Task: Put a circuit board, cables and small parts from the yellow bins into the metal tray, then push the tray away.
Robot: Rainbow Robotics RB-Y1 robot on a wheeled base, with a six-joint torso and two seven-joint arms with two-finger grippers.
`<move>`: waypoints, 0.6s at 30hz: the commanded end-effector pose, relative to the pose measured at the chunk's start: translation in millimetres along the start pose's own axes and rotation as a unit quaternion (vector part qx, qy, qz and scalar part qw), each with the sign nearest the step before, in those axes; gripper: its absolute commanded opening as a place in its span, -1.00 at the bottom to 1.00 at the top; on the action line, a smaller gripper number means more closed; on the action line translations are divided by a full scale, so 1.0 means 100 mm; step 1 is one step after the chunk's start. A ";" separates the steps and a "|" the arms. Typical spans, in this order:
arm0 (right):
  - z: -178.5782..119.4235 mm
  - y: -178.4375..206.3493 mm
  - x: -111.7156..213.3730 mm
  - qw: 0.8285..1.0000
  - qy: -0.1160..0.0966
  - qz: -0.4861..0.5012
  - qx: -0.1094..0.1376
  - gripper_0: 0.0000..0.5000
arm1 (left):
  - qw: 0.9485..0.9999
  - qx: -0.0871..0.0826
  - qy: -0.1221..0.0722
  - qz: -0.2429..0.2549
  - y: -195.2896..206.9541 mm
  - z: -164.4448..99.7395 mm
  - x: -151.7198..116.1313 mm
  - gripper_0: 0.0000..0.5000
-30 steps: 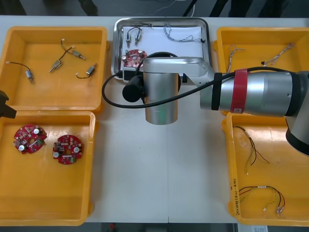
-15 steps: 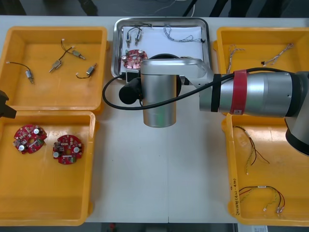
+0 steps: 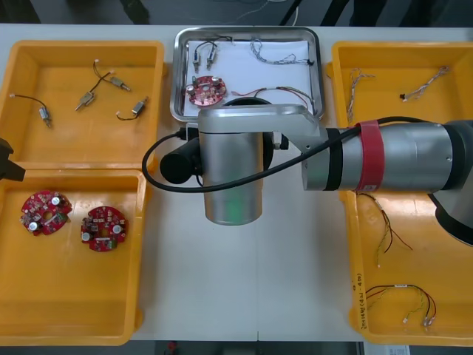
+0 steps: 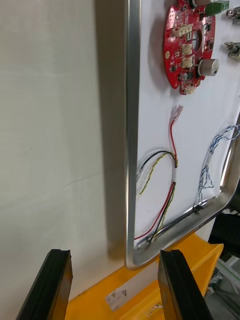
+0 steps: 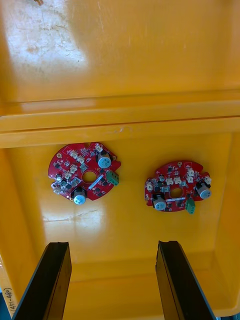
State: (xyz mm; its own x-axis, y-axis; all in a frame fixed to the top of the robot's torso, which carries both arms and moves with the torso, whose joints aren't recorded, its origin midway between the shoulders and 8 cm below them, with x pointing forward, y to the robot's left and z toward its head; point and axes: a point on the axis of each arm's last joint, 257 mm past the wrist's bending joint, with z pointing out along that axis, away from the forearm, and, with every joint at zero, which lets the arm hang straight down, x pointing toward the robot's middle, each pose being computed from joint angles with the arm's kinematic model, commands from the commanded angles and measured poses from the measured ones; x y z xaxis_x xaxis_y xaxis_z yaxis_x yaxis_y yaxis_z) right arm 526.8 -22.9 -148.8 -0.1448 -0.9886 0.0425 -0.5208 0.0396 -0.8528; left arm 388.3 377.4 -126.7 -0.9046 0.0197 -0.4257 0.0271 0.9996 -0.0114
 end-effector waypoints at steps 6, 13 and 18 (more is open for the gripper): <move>-0.57 0.21 0.18 0.997 0.002 0.061 -0.049 1.00 | 0.999 -0.029 -0.013 0.000 0.16 -0.16 -0.04 1.00; -0.88 0.16 0.15 0.984 -0.064 0.147 -0.084 1.00 | 0.999 -0.029 -0.013 0.000 0.16 -0.16 -0.04 1.00; -1.05 0.06 0.24 0.967 -0.100 0.213 -0.101 1.00 | 0.999 -0.029 -0.013 0.000 0.16 -0.16 -0.04 1.00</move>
State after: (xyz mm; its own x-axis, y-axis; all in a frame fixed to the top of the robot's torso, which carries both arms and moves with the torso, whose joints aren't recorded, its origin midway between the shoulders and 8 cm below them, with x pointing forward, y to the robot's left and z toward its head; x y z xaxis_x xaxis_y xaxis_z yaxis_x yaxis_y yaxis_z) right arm 439.1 -31.6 -117.4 -0.2425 -0.9147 -0.3234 -0.6074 0.4031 -0.6845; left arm 388.3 377.4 -126.7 -0.9046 0.0196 -0.4259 0.0270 0.9996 -0.0114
